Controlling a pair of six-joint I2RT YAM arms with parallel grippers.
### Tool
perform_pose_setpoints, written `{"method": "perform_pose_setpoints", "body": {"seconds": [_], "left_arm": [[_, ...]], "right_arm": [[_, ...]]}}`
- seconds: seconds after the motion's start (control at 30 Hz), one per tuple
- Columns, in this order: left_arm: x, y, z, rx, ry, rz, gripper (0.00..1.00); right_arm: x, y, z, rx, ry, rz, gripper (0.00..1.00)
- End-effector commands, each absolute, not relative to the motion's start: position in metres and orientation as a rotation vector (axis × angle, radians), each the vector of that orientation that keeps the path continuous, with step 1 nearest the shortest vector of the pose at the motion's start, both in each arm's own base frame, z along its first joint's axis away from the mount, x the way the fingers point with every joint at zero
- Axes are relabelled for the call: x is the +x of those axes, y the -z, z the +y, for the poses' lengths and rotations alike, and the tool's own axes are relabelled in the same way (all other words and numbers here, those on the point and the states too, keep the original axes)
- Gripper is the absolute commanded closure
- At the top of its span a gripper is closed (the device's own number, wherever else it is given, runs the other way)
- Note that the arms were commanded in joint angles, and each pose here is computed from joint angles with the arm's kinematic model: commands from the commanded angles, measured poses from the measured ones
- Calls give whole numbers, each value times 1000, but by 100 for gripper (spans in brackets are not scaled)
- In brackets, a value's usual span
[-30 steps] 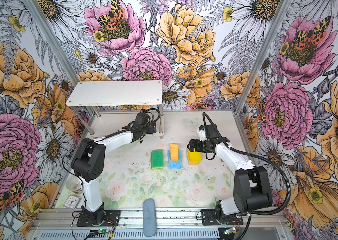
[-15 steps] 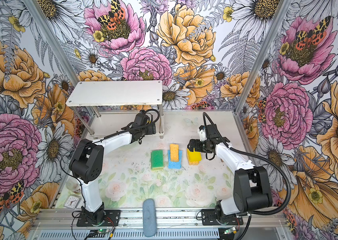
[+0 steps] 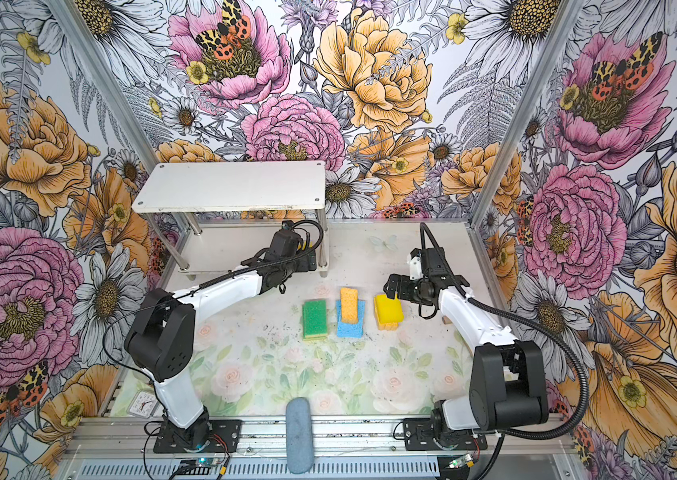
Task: Place and organize the cleaning sponges onto the shelf
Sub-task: 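Withdraw left gripper from shelf toward sponges while right gripper moves beside them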
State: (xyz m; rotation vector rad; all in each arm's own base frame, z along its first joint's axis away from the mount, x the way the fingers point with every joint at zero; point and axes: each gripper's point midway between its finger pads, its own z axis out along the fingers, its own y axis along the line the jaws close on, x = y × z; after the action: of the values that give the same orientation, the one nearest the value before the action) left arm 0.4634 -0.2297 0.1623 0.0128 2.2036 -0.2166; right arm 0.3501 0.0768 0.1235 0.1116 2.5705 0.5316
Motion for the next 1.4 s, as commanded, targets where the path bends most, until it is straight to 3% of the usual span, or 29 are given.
{"method": "perform_pose_setpoints", "body": {"seconds": [0.0, 0.4, 0.83, 1.37], "left_arm": [[455, -184, -228, -2, 190, 2167, 3], [408, -200, -247, 6, 268, 2194, 1], [391, -181, -241, -30, 293, 2259, 1], [389, -172, -233, -50, 271, 2274, 1]], "right_arm": [[344, -122, 56, 207, -443, 2575, 3], [316, -85, -8, 420, -40, 2741, 3], [314, -58, 12, 283, 42, 2848, 5], [324, -56, 49, 168, -52, 2857, 6]]}}
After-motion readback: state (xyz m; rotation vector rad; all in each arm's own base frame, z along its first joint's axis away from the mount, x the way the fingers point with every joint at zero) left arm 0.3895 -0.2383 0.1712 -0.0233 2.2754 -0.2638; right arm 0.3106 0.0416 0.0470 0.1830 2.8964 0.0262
